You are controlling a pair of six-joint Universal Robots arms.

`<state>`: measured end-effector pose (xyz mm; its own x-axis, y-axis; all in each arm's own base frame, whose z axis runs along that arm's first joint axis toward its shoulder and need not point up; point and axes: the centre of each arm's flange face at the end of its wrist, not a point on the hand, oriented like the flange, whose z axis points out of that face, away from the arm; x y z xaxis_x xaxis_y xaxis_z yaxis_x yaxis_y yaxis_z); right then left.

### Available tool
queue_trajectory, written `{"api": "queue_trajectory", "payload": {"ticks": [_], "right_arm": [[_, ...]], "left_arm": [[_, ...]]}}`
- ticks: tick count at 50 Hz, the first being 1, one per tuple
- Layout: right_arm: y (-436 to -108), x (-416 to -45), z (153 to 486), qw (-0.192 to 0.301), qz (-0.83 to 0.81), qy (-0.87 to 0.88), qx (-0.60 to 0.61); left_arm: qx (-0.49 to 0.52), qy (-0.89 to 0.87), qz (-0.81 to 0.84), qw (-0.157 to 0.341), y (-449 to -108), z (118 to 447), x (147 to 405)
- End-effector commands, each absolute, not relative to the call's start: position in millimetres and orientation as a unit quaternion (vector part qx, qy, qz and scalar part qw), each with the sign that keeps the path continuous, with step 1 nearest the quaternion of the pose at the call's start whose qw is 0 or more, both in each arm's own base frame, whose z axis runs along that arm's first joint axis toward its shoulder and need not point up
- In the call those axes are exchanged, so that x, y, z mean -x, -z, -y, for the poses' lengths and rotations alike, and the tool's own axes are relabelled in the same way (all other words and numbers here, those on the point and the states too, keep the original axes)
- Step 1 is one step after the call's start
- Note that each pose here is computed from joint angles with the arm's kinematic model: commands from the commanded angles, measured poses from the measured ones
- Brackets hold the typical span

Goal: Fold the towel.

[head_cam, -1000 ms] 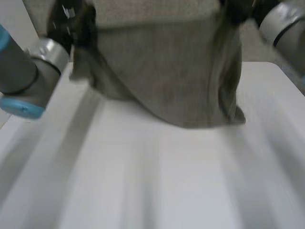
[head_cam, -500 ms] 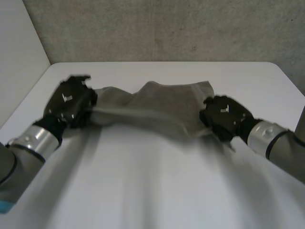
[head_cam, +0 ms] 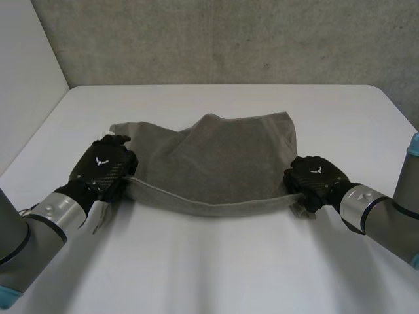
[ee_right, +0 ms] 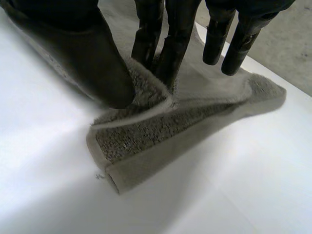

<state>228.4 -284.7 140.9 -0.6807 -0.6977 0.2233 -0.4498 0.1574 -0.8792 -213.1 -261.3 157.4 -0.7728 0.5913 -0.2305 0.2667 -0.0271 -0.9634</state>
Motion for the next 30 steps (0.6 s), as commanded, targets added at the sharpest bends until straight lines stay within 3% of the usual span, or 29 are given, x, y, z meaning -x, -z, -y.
{"api": "queue_trajectory", "payload": {"ticks": [1,10,30], "right_arm": [[-136,-225,291,0.109,-0.769,0.53,0.34],[-138,-225,299,0.13,-0.776,0.539,0.299],[-132,-227,308,0.226,-0.819,0.503,0.16]], "left_arm": [[0.31,-0.64,0.692,0.125,-152,265,212],[0.299,-0.639,0.699,0.115,-151,273,203],[0.289,-0.633,0.71,0.109,-153,276,196]]}}
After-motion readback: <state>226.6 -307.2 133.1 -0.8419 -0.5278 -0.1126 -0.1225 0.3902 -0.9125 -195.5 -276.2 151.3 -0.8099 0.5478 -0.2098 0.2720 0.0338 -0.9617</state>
